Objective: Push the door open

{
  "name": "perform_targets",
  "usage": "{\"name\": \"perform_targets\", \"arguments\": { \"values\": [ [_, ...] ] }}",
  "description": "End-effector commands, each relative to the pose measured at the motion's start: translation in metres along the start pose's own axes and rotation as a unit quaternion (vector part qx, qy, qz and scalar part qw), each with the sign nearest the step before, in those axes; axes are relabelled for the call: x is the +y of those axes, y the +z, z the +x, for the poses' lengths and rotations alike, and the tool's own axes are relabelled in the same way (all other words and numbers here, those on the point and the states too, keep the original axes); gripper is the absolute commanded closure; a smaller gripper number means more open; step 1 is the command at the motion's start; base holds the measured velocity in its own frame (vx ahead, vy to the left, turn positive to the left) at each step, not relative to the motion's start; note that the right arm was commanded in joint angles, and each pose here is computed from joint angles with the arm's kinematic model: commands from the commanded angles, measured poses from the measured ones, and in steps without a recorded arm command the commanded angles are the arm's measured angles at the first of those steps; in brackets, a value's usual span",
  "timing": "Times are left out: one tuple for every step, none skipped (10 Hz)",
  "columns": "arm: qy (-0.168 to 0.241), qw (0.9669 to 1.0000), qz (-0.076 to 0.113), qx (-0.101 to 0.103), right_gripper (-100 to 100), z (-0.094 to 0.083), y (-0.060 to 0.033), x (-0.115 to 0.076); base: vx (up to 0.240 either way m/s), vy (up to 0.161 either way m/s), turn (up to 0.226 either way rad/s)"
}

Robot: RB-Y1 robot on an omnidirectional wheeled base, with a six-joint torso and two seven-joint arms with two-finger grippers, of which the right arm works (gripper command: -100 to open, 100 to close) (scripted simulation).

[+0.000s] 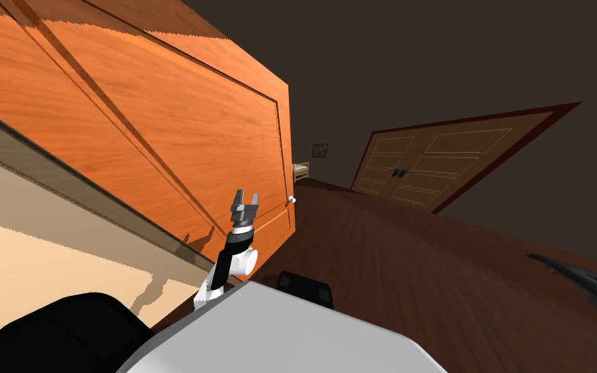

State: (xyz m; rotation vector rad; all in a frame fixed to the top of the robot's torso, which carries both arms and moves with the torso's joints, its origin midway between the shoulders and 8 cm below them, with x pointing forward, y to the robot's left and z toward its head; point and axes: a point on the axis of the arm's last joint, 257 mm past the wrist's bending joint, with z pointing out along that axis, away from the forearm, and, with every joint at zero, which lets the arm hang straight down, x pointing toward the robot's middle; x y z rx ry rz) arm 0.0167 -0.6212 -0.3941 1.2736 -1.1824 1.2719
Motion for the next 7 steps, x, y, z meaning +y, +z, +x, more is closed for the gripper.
{"name": "perform_targets", "arguments": {
  "values": [
    [-0.004,0.9997,-0.024,0.005,100,0.002,0.0043,0.023,0.195,-0.175,-0.086],
    [-0.004,0.9995,-0.029,0.005,100,0.002,0.0045,0.027,0.128,-0.156,-0.031],
    [-0.004,0.9992,-0.038,0.005,100,0.003,0.0046,0.034,0.113,-0.156,-0.023],
    [-0.004,0.9989,-0.046,0.005,100,0.003,0.0046,0.04,0.129,-0.157,-0.042],
    [-0.004,0.9987,-0.051,0.005,100,0.003,0.0045,0.045,0.113,-0.177,-0.036],
    [-0.004,0.999,-0.045,0.001,100,-0.002,0.003,0.039,0.044,-0.086,-0.006],
    [-0.004,0.9981,-0.062,0.004,100,0.001,0.005,0.053,0.065,-0.148,-0.04]
  ]
}}
